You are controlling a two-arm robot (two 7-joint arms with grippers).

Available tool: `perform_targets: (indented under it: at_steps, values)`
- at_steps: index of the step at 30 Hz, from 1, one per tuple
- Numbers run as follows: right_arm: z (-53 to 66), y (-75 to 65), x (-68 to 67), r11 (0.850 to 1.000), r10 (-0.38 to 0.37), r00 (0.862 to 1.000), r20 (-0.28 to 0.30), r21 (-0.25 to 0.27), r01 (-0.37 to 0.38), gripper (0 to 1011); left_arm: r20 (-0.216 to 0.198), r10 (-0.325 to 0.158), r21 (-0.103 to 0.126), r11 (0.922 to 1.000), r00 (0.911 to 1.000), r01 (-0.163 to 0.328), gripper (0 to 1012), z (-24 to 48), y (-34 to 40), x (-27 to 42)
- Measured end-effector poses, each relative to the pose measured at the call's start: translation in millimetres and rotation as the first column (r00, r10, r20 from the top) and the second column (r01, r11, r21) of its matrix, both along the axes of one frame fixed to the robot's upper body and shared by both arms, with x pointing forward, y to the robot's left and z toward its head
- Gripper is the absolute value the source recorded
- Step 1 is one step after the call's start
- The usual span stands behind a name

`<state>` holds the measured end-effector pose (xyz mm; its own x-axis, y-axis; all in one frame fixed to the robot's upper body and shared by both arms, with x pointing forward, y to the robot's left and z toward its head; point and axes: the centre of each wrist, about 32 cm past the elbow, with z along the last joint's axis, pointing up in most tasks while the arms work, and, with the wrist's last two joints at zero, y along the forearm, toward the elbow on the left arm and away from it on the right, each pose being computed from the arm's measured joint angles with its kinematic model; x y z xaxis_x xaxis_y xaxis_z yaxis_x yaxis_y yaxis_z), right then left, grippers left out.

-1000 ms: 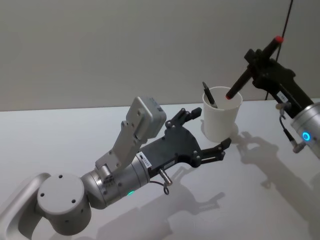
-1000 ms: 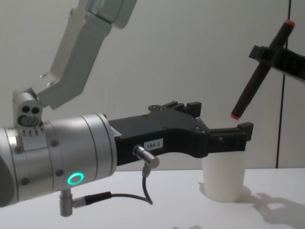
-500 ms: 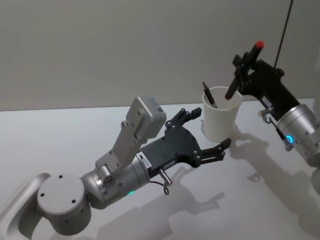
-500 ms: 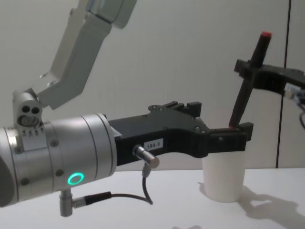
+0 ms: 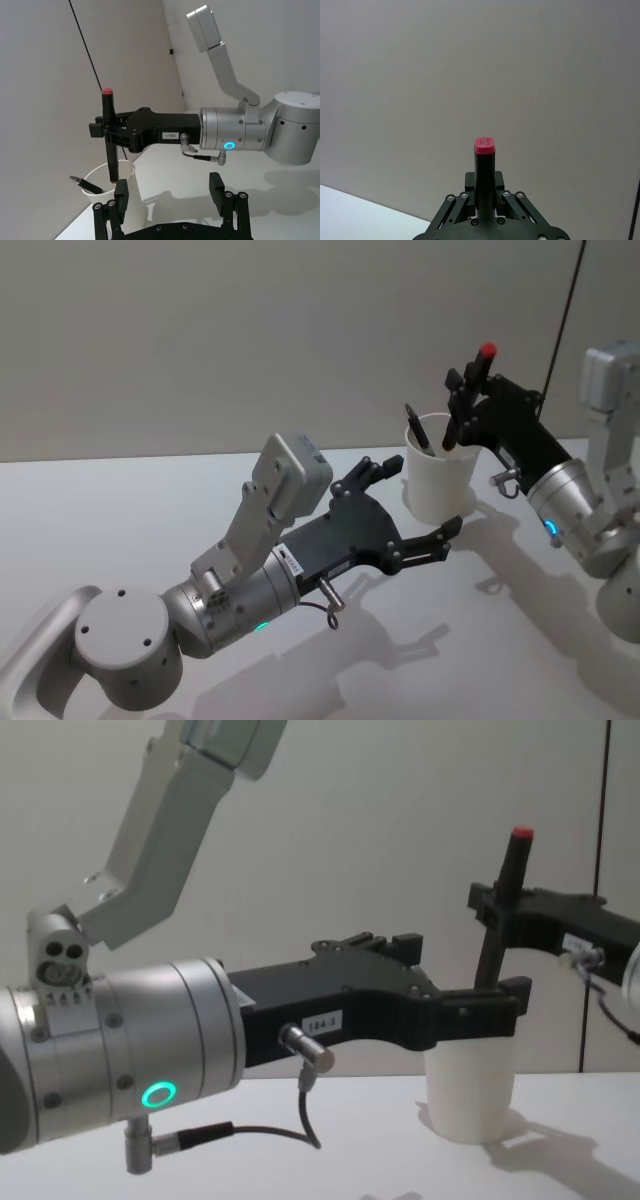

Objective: Place the pen into the pen holder.

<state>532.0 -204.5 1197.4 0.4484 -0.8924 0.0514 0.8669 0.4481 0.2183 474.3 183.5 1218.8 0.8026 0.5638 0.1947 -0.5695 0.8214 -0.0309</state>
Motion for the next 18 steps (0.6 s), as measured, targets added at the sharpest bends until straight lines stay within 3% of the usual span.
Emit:
perform_targets:
  at_steps: [10, 18]
  values:
    - [-8.0, 6.8, 4.4, 1.0, -0.01, 1.0, -0.012, -0.028, 0.01, 215, 0.0, 0.0, 0.0, 1.0, 1.0, 0.0, 1001, 0.0, 0.0, 0.0]
    - [-11.4, 9.7, 6.0, 0.999, -0.013, 1.0, -0.017, -0.039, 0.013, 429, 0.0, 0.0, 0.0, 1.0, 1.0, 0.0, 1001, 0.0, 0.0, 0.0]
